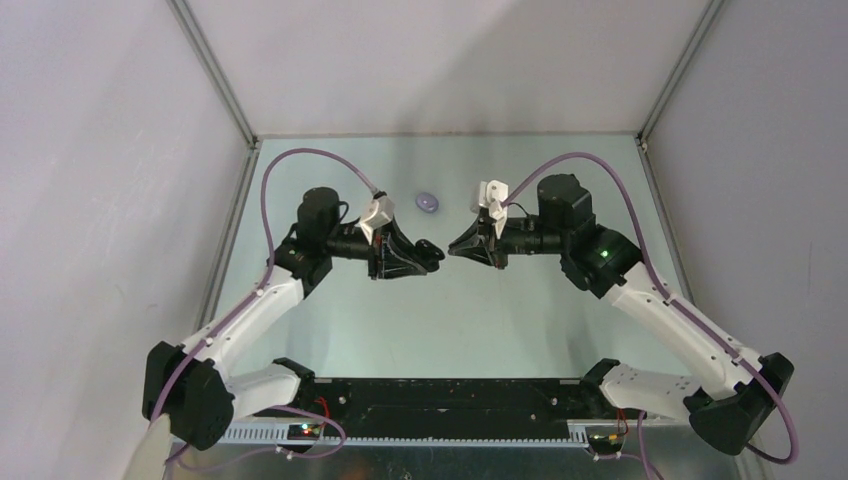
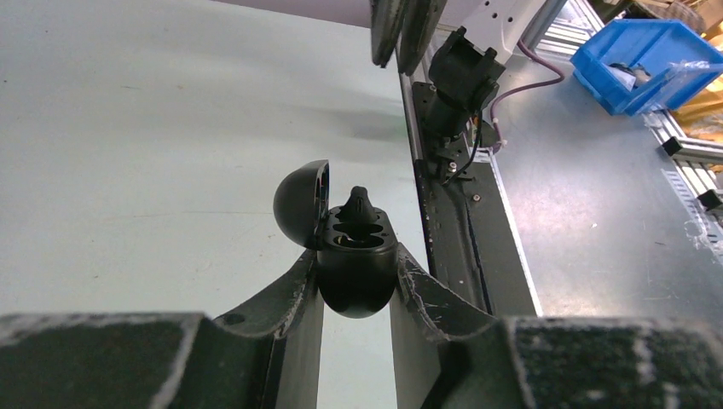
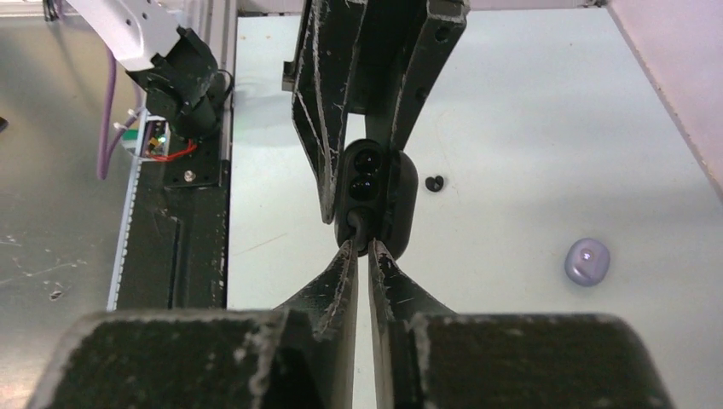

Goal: Insert the wireless bluetooth earbuds into the charging case
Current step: Pick up the left earbud from the center of the board.

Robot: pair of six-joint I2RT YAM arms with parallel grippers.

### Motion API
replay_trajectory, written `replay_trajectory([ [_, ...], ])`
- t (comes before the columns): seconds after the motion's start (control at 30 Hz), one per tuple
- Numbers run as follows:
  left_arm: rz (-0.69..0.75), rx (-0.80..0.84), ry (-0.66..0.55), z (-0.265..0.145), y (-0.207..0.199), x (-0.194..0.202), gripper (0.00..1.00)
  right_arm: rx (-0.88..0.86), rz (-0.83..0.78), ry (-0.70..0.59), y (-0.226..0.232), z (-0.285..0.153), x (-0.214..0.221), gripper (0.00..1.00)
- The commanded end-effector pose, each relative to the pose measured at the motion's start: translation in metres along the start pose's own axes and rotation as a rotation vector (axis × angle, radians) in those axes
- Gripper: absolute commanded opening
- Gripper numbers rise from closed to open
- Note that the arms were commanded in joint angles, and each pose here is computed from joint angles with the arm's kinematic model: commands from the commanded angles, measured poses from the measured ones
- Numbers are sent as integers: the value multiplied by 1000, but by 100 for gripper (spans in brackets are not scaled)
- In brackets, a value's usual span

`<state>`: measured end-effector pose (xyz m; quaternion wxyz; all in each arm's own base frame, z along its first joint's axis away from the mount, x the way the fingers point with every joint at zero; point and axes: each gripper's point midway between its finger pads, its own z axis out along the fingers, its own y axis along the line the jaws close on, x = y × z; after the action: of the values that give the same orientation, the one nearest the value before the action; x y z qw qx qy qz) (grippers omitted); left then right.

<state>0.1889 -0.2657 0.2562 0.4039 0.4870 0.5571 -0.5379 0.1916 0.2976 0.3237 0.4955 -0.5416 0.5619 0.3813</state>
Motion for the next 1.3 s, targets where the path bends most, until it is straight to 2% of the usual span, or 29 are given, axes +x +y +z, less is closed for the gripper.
replay_trajectory([
  [0.0, 95, 15, -6, -4, -9, -18, 0, -34, -5, -44, 5, -2, -19, 10],
  [0.13, 120, 12, 21, -9, -14, -17, 0, 44, -1, -20, -12, 2, -10, 13],
  [0.23, 188, -9, 29, -18, -15, -25, 0, 187, 42, -7, -48, 3, 3, 26],
  [0.33, 229, -47, 50, -32, -19, -31, 0, 248, 113, -7, -78, 6, 15, 35],
  [0.5, 333, -152, 42, -60, -18, -49, 0, 218, 161, 154, -100, 47, 71, 44],
  [0.67, 383, -269, 27, -89, -14, -52, 0, 141, 249, 339, -105, 112, 119, 44],
  [0.7, 384, -298, 28, -95, -13, -51, 0, 132, 247, 326, -108, 124, 108, 43],
  [0.73, 391, -324, 34, -101, -10, -48, 0, 111, 321, 387, -105, 138, 134, 42],
  [0.77, 391, -340, 41, -104, -13, -45, 0, 105, 351, 382, -105, 148, 125, 41],
  [0.8, 409, -364, 52, -109, -11, -43, 0, 94, 399, 426, -105, 162, 148, 40],
  [0.83, 411, -383, 62, -112, -13, -40, 0, 99, 438, 418, -107, 170, 137, 40],
  [0.9, 439, -427, 87, -120, -12, -33, 0, 104, 559, 493, -108, 194, 174, 38],
  [1.03, 430, -460, 98, -126, -13, -21, 0, 99, 749, 555, -103, 221, 203, 36],
  [1.27, 430, -446, 79, -124, -18, -16, 0, 131, 808, 607, -91, 245, 230, 35],
])
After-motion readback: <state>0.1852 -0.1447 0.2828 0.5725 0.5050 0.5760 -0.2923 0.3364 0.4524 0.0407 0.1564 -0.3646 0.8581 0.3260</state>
